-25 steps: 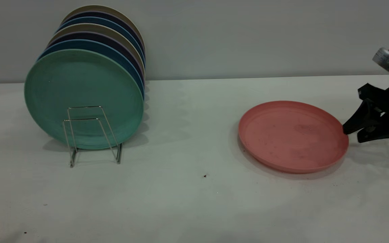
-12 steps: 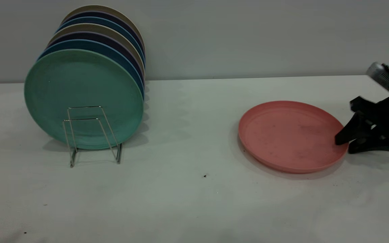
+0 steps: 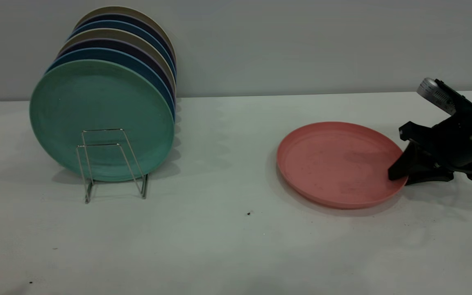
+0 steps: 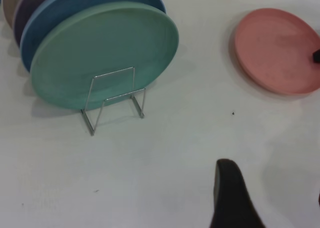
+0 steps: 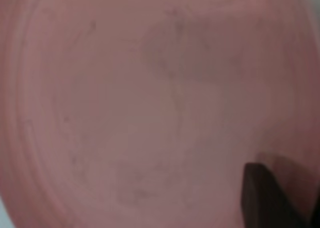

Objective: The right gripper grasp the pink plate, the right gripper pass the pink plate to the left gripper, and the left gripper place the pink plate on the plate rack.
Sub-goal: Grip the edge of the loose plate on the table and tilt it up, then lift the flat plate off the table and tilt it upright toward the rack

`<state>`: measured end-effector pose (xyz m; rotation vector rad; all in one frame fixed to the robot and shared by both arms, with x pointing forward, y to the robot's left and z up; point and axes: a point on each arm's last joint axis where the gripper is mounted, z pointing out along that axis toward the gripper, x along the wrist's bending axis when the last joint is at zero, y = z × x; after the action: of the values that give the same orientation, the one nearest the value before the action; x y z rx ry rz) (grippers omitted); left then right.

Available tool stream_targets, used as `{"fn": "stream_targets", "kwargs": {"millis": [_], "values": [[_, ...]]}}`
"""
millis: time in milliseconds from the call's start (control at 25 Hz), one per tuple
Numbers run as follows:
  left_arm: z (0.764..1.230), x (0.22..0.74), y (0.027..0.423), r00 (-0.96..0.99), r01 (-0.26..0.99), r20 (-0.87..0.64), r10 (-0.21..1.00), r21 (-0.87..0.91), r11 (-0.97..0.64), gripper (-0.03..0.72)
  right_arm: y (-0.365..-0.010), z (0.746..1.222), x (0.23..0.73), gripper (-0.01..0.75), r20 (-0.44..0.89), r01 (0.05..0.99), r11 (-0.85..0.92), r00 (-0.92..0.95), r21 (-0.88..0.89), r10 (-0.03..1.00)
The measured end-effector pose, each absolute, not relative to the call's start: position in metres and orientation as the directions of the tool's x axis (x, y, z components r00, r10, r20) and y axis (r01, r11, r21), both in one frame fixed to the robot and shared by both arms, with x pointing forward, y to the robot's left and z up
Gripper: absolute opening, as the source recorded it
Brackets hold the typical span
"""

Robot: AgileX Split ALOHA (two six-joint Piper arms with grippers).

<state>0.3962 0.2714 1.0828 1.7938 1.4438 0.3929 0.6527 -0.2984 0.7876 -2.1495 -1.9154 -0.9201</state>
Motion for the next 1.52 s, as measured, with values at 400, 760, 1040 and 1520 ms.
{"fn": "stream_targets", "kwargs": {"millis": [400,760,1040,1520], "values": [[1.082,0.396,0.271,0.308,0.686,-0.229,0.924,0.726,-0.049,0.445,-0.297,0.794,0.654,0.011,0.528,0.932,-0.197,0.007,0.304,0.849],[1.082,0.400,0.266,0.280,0.709,-0.344,0.896,0.703,0.049,0.445,-0.286,0.856,0.656,0.011,0.609,0.915,-0.141,-0.131,0.378,0.782],[1.059,0.427,0.264,0.239,0.799,-0.419,0.876,0.597,0.068,0.445,-0.279,0.867,0.649,0.011,0.649,0.923,-0.057,-0.223,0.380,0.727],[0.990,0.492,0.255,0.275,0.858,-0.553,0.787,0.510,0.059,0.445,-0.278,0.867,0.648,0.011,0.641,0.920,-0.023,-0.255,0.392,0.724]]}}
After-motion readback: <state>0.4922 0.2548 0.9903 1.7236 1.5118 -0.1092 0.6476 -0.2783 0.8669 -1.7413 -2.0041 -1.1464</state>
